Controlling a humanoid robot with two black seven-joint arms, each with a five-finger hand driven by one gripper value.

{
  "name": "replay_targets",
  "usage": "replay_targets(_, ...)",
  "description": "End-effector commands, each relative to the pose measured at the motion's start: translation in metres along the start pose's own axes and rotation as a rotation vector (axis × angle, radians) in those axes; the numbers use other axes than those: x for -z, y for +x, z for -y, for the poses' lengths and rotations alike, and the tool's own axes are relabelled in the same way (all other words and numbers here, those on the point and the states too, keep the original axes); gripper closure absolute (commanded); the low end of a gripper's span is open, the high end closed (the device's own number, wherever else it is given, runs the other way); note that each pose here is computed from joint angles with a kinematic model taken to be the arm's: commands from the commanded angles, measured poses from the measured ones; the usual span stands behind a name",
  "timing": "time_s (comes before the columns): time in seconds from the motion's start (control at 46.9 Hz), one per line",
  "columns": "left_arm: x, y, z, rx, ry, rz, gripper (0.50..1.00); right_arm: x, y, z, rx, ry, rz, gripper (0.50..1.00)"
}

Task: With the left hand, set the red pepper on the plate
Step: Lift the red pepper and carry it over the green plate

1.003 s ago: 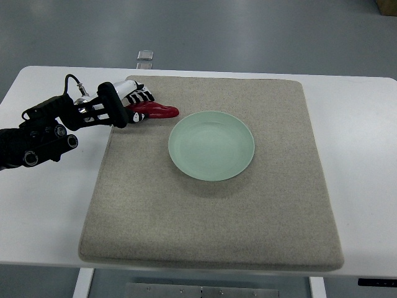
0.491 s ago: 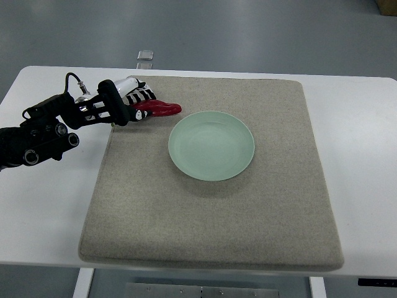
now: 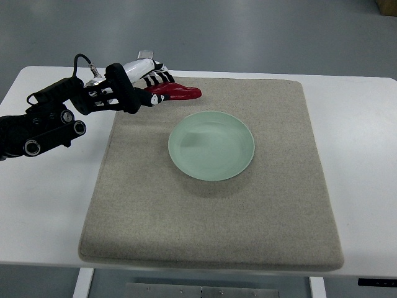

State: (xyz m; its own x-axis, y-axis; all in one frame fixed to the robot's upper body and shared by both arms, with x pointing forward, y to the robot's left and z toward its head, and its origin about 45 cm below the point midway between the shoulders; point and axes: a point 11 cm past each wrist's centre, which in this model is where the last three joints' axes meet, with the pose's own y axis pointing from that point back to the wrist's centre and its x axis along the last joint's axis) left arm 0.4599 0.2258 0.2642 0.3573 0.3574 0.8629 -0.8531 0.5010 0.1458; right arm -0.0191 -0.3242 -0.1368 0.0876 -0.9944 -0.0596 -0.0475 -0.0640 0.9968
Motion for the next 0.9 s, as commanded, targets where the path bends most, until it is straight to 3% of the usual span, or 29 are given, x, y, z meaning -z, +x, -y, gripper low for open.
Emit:
replay_targets(0.0, -0.019, -0.006, 0.001, 0.021, -0.060, 0.026, 1.000, 0.000, 0.000, 0.000, 0.000, -0.001, 0.000, 0.568)
replay_targets(0.341, -0.070, -0.035, -0.003, 0.122, -0.236, 0.122, 1.000, 0.000, 0.000, 0.000, 0.000, -0.001, 0.000, 0.568)
replay_targets(0.875, -0.070, -0.070, -0.008, 0.225, -0.291, 0.211, 1.000, 0.000, 0.000, 0.000, 0.000, 0.001, 0.000, 0.568)
